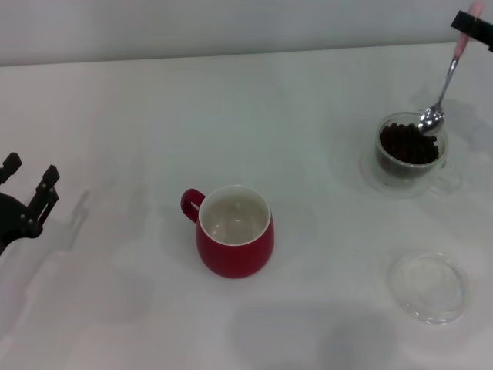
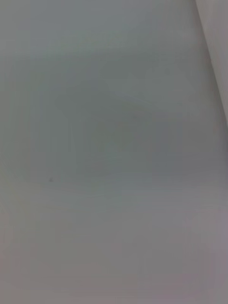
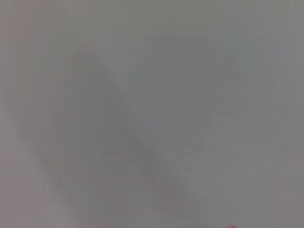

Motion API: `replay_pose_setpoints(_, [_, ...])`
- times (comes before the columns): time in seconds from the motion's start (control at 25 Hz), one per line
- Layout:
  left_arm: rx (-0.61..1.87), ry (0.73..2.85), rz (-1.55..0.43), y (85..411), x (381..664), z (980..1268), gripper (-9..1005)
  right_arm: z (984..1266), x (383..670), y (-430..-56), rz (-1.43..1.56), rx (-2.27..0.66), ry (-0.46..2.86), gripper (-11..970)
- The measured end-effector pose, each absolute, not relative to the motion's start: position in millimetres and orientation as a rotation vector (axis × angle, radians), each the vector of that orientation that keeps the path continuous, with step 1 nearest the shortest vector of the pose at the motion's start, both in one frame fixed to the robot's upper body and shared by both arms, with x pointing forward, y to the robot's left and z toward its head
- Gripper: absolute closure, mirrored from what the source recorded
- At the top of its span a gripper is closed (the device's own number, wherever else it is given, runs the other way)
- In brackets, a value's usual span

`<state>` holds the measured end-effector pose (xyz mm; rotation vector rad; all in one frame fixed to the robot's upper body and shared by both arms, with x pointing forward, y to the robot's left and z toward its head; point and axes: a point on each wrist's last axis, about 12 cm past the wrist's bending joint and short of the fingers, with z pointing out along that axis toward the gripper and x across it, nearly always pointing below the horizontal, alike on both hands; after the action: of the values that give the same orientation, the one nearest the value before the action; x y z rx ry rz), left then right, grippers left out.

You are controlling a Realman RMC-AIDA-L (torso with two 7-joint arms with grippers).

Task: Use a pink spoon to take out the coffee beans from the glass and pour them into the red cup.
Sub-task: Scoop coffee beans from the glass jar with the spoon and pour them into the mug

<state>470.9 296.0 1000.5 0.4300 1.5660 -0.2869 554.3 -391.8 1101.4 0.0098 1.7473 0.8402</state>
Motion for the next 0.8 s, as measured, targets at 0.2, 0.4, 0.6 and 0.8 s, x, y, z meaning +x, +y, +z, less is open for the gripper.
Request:
replay_pose_setpoints(0.2, [0.42,1.563,-0.279,298,472,1002,433,1099,561,-395,0.739,0.011,1.743,809])
replay_pose_setpoints(0.4, [0.418,1.562,-0.279,298,472,1002,433,1095,562,-393,0.671,-0.015,1.733,809])
replay_pose_setpoints(0.6, [0.41,1.562,-0.274,299,472,1002,431,1090,560,-386,0.651,-0.03,1.708,808])
replay_pose_setpoints(0.8, [0.41,1.562,-0.274,299,472,1002,431,1086,558,-378,0.651,-0.045,1.69,808])
